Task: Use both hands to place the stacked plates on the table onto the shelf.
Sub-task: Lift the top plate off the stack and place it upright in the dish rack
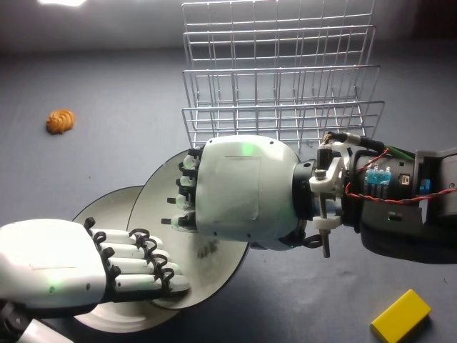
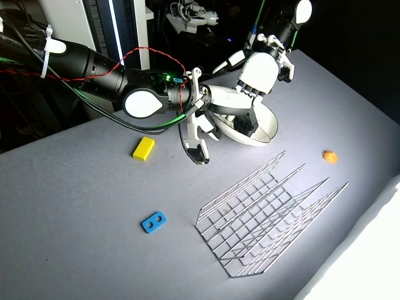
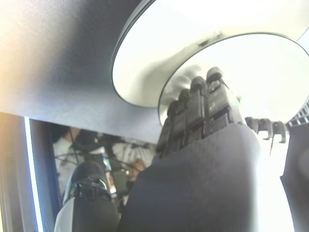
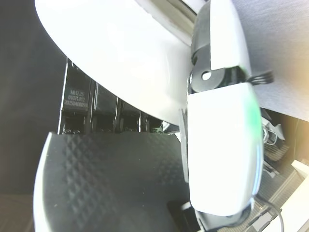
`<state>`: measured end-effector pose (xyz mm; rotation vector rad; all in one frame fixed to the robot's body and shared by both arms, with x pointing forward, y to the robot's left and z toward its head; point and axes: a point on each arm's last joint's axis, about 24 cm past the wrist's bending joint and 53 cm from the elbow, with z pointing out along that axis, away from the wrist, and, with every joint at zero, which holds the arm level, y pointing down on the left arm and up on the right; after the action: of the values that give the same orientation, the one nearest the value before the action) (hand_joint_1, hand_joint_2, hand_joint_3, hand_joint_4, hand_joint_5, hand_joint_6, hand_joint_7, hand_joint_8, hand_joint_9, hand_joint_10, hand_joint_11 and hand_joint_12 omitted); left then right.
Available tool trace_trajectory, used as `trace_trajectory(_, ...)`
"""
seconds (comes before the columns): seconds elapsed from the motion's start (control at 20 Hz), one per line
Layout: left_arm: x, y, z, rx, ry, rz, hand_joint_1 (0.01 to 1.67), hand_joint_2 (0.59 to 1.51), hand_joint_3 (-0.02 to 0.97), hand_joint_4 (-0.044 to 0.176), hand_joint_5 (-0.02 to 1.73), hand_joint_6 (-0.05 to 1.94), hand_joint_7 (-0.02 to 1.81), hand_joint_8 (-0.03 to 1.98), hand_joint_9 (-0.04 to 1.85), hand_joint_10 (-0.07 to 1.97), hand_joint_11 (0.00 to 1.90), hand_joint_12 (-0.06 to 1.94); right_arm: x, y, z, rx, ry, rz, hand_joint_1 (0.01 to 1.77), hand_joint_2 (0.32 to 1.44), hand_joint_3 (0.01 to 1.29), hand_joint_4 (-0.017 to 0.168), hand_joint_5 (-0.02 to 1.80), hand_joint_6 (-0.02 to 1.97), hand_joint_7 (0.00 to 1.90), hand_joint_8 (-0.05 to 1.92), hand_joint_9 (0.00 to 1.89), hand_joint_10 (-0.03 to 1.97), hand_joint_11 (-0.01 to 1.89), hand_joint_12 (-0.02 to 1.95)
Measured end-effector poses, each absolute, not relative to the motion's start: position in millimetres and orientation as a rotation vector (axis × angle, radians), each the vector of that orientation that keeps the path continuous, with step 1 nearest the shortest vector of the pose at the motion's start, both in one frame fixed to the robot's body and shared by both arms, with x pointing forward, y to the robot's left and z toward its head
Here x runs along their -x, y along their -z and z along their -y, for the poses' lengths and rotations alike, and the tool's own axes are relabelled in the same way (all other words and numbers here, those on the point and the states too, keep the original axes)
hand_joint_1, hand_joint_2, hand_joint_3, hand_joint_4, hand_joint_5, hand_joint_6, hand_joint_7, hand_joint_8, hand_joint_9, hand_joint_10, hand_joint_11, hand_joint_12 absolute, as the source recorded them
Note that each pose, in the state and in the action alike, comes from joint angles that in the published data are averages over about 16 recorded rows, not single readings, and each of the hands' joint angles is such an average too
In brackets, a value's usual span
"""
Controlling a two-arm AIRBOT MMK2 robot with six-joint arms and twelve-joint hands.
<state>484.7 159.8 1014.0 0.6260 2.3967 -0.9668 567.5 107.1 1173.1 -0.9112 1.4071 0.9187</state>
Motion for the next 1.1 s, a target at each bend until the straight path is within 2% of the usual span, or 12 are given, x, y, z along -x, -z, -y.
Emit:
trace_trajectory(0.35,-506,-1021,-174,-0.610,0.914,-2.368,0.02,1.073,0.004,0.005,0.07,-0.01,0.08,0.00,0.06,0.01,0.04,0.03,-564,-1178,-107,0.906,-0.930,-1.400,1.19,0.94,0.01,-0.005,0.79,0.75,0.91,0.63,0.96,0.86,0.84,1.08)
trace_trajectory(0.6,-531,-1035,-188,-0.577,0.863,-2.324,0.02,1.068,0.004,0.007,0.09,0.00,0.09,0.01,0.07,0.01,0.04,0.04,-560,-1182,-106,0.900,-0.940,-1.405,1.21,0.94,0.01,-0.005,0.80,0.79,0.93,0.67,0.99,0.88,0.83,1.09)
trace_trajectory(0.8,-557,-1048,-207,-0.534,0.793,-2.286,0.02,1.064,0.004,0.004,0.10,0.01,0.09,0.01,0.07,0.01,0.04,0.05,-556,-1188,-102,0.889,-0.948,-1.413,1.23,0.94,0.01,-0.004,0.81,0.81,0.94,0.69,0.99,1.01,0.83,1.10)
trace_trajectory(1.1,-596,-1070,-242,-0.450,0.676,-2.231,0.02,1.063,0.004,0.002,0.10,0.02,0.08,0.01,0.06,0.01,0.03,0.06,-554,-1209,-92,0.836,-0.969,-1.430,1.27,0.95,0.01,0.001,0.85,0.87,0.97,0.75,1.00,1.01,0.83,1.12)
